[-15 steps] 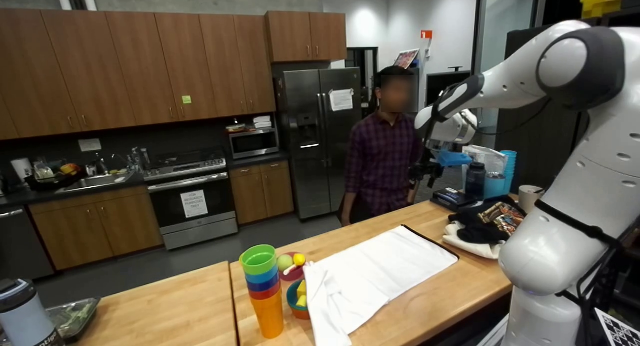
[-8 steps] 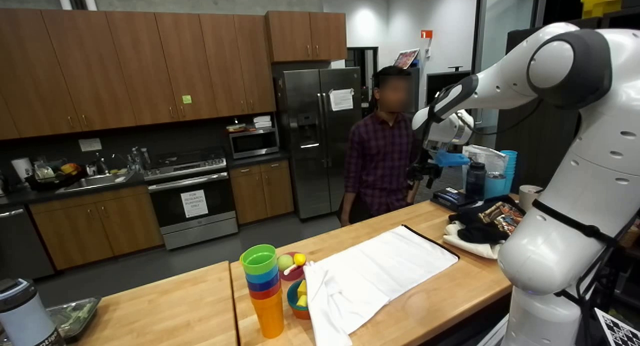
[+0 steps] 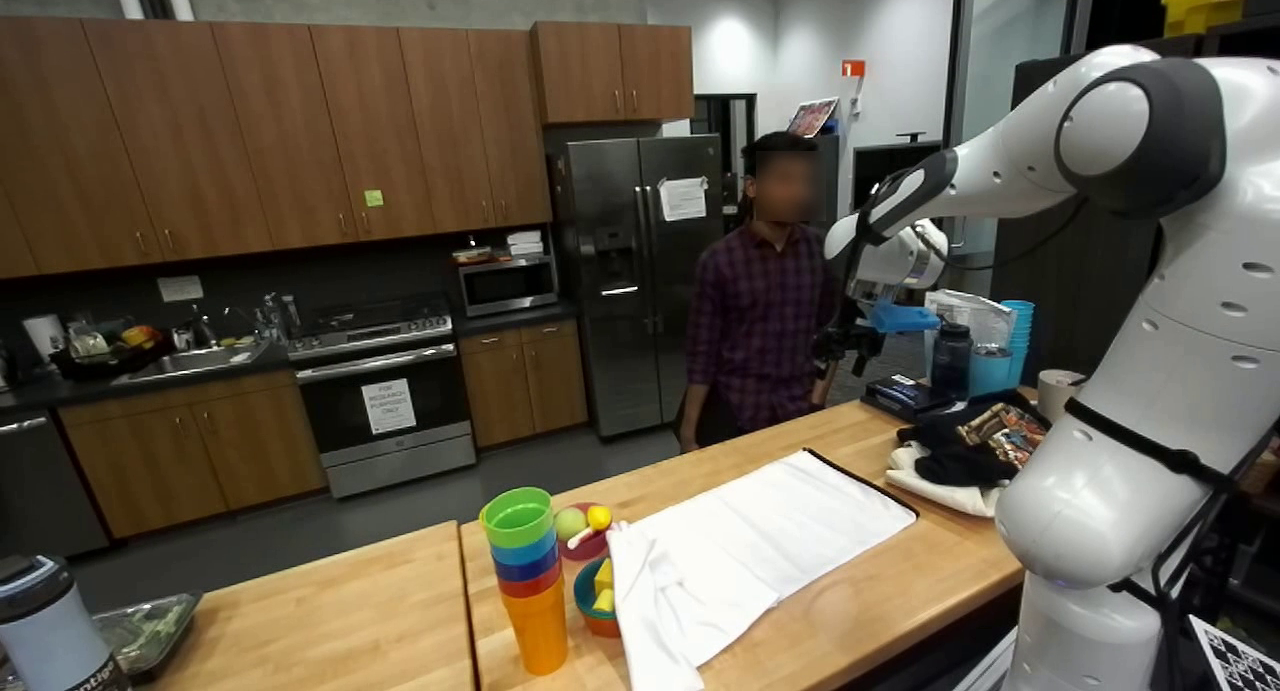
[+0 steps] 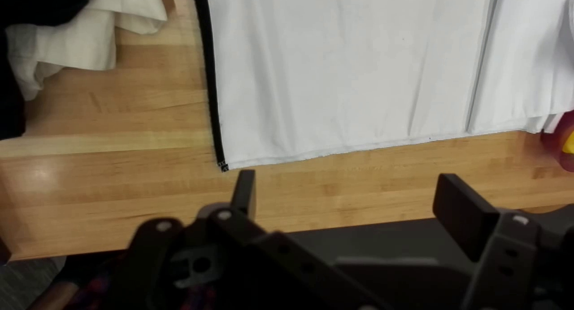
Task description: Fold the white cloth on the table
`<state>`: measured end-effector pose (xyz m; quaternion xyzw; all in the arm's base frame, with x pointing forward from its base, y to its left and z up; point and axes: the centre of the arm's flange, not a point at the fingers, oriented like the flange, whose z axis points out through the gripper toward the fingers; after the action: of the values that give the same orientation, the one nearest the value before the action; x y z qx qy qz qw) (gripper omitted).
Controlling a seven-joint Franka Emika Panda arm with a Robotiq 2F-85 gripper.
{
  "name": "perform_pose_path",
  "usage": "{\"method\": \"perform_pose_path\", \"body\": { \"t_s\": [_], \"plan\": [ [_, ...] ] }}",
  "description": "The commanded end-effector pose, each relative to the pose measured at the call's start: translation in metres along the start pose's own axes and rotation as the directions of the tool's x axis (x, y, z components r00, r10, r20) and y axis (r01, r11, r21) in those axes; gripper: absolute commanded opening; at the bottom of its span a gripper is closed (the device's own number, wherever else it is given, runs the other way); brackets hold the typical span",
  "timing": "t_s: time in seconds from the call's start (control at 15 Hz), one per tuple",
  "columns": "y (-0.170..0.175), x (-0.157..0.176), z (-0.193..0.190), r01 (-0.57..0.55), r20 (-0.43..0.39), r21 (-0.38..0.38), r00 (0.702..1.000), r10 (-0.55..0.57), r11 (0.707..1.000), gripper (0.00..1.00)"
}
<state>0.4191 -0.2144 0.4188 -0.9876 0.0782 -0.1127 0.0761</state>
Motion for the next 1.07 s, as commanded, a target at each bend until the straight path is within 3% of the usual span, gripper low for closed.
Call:
{"method": "perform_pose_path", "body": {
  "t_s": [0.0,0.47,0.53,0.6,0.8,1.0],
  "plan": [
    [0.000,0.000,0.000,0.000,0.000,0.000,1.000,0.000,1.000,1.00],
    [0.000,0.000,0.000,0.000,0.000,0.000,1.000,0.000,1.000,1.00],
    [-0.010,0.004,0.012,-0.028,0.003,0.049,1.000,0.027,0.998,1.00],
    [-0.016,0.014,0.018,-0.097,0.018,0.112,0.995,0.095,0.989,1.00],
    [-0.035,0.053,0.034,-0.271,0.053,0.181,0.963,0.265,0.945,1.00],
    [-0.059,0.097,0.040,-0.398,0.111,0.276,0.917,0.382,0.875,1.00]
  ]
}}
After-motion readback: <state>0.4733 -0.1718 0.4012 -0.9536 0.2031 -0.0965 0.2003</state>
